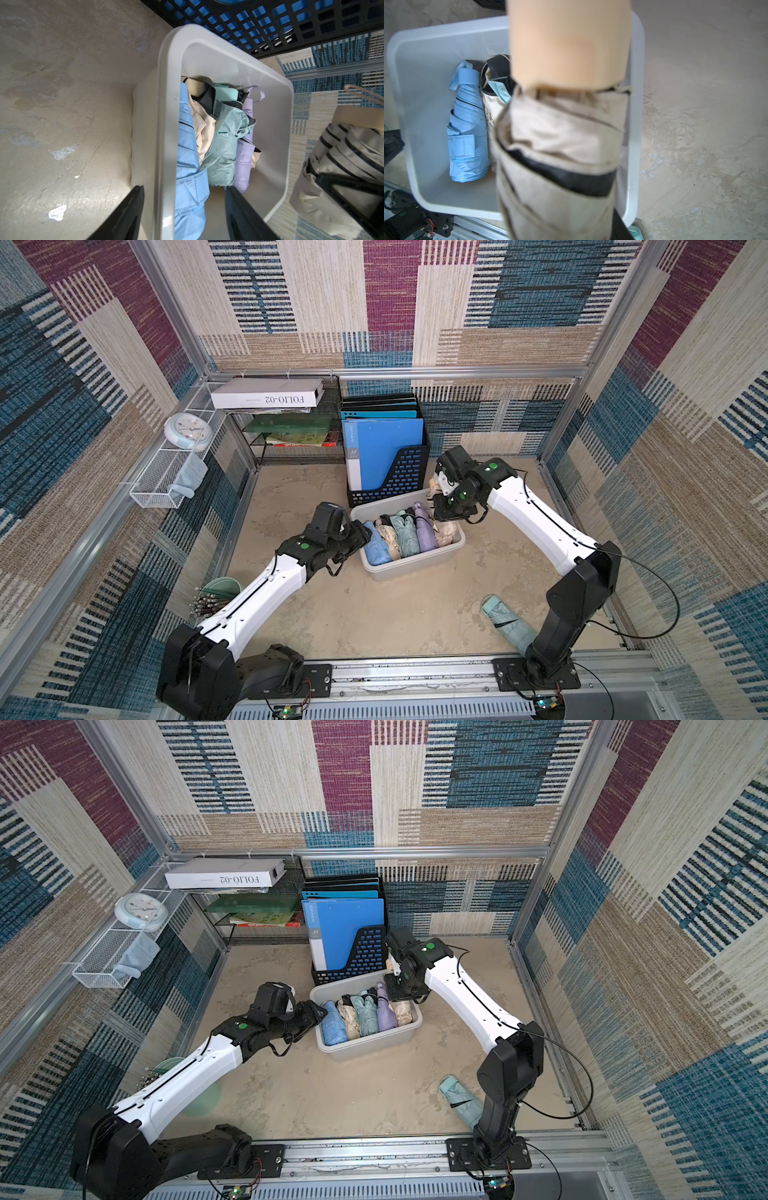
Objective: Put the umbrella into the storage box
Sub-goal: Place the umbrella in the storage box.
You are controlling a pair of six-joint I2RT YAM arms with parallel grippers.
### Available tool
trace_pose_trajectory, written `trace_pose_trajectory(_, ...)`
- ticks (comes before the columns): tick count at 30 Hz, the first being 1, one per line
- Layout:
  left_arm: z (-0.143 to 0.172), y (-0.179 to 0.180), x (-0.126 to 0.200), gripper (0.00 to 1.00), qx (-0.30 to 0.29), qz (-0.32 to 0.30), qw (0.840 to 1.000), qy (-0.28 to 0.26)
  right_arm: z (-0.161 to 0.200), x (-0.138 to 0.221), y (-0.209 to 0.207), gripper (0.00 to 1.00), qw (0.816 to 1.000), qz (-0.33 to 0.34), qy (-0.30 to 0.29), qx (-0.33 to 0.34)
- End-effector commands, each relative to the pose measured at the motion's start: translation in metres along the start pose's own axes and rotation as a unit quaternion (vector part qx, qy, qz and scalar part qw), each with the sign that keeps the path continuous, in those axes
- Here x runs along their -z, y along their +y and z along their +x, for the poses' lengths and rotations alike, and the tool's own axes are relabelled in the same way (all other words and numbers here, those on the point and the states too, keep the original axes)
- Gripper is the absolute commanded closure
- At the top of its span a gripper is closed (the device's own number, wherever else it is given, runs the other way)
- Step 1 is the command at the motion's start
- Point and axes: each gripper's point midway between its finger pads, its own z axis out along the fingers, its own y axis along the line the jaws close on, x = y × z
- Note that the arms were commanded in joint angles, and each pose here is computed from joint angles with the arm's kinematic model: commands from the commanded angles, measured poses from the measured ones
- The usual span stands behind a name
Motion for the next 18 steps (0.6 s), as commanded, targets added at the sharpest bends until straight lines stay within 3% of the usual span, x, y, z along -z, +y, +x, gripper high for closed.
trace_pose_trajectory(1, -0.001, 0.002, -0.001, 0.34, 0.002, -0.006, 1.0, -0.001, -0.001, -0.011, -0.004, 0.77, 1.0, 0.024, 0.007, 0.01)
trace_pose_trajectory(10, -0.001, 0.002, 0.001, 0.34, 0.001, -0.006, 1.0, -0.002, 0.008, -0.055, -0.026, 0.76, 0.994, 0.094, 0.048, 0.01)
trace_pose_trajectory(16, -0.001, 0.003, 0.0, 0.34, 0.002, -0.008, 1.0, -0.003, 0.002, -0.051, -0.026, 0.46, 0.995, 0.096, 0.035, -0.002)
trace_pose_trajectory(18, -0.002, 0.002, 0.0, 0.34, 0.002, -0.006, 1.0, -0.004, -0.003, -0.042, -0.024, 0.42, 0.995, 0.092, 0.024, -0.004)
